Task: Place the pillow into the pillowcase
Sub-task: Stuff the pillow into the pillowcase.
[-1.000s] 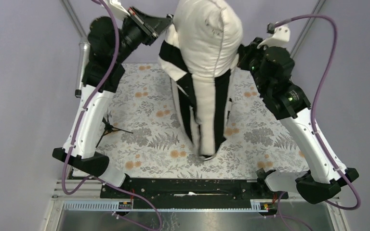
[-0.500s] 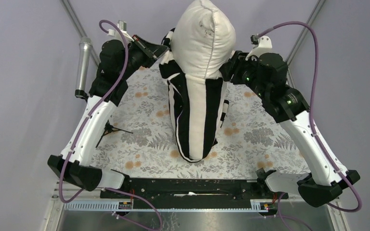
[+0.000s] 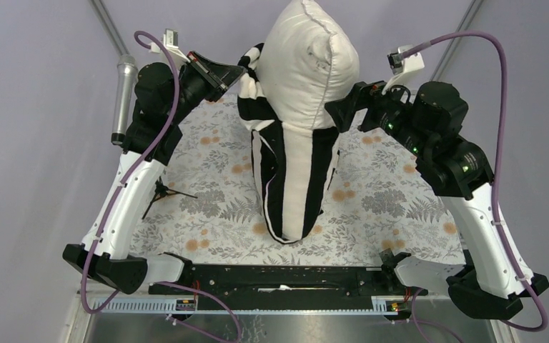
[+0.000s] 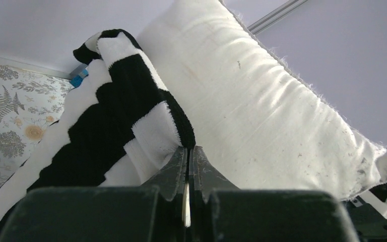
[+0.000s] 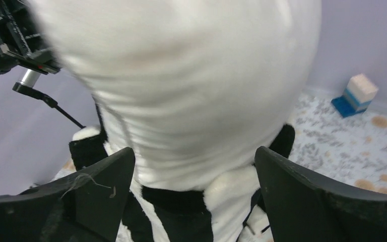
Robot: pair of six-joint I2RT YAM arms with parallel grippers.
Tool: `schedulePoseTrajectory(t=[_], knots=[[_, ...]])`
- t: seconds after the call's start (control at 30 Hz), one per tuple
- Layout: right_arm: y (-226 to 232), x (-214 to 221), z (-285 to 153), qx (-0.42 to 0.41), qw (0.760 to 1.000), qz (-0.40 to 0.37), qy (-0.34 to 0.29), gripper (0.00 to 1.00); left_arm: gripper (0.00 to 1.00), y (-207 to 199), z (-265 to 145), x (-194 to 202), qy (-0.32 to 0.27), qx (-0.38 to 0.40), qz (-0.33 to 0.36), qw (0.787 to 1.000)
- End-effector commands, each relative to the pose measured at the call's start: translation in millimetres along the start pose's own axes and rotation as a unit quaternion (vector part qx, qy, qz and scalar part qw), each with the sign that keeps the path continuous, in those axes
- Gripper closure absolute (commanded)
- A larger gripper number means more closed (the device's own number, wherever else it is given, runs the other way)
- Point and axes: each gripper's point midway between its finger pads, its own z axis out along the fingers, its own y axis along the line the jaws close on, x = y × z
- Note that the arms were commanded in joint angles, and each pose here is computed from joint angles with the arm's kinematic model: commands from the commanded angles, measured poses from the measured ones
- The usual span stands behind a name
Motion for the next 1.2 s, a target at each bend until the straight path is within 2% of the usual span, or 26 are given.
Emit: schedulePoseTrajectory(t=[0.0, 0.1, 0.13, 0.17, 0.27, 0.33, 0.4, 0.47, 0.57, 0.7, 0.93, 1.17], knots=[[20.8, -67.4, -27.9, -0.04, 0.99, -0.089, -0.104, 0.01, 1.0, -29.7, -15.7, -14.6, -0.02, 0.043, 0.022, 0.999], [33.6, -82.6, -28.8, -0.068, 0.984, -0.112, -0.116, 0.0, 1.0, -27.5, -13.9, -12.9, -0.018, 0.041, 0.021, 0.999], [35.6, -80.9, -26.4, -0.073, 0.986, -0.109, -0.105, 0.02, 1.0, -27.0, -13.5, -12.6, -0.017, 0.041, 0.021, 0.999], [35.7, -76.8, -23.8, -0.073, 0.988, -0.1, -0.09, 0.08, 1.0, -25.4, -12.9, -12.6, -0.017, 0.038, 0.021, 0.999], [16.9, -39.0, -14.1, -0.034, 0.997, -0.073, -0.021, 0.21, 1.0, -18.8, -12.5, -13.5, -0.019, 0.027, 0.02, 0.999], [-0.4, -9.1, -15.4, 0.0, 0.998, -0.062, 0.016, 0.25, 1.0, -17.4, -14.8, -15.0, -0.021, 0.025, 0.02, 0.999], [-5.1, 14.4, -24.7, 0.006, 0.998, -0.048, 0.044, 0.33, 1.0, -17.5, -16.5, -15.5, -0.019, 0.027, 0.021, 0.999], [1.4, 31.9, -33.4, -0.017, 0.997, -0.033, 0.067, 0.42, 1.0, -19.1, -17.8, -15.4, -0.017, 0.031, 0.021, 0.999], [18.6, 48.0, -37.5, -0.073, 0.993, -0.03, 0.09, 0.46, 1.0, -19.1, -18.9, -14.6, -0.017, 0.033, 0.017, 0.999], [24.5, 54.6, -31.3, -0.097, 0.989, -0.036, 0.102, 0.47, 1.0, -18.5, -19.8, -13.8, -0.017, 0.034, 0.015, 0.999], [9.1, 70.6, -14.6, -0.061, 0.989, -0.036, 0.127, 0.47, 1.0, -17.3, -22.2, -16.8, -0.022, 0.032, 0.017, 0.999], [4.2, 70.5, 0.2, -0.042, 0.992, -0.037, 0.109, 0.46, 1.0, -17.8, -22.7, -19.4, -0.024, 0.035, 0.015, 0.999]])
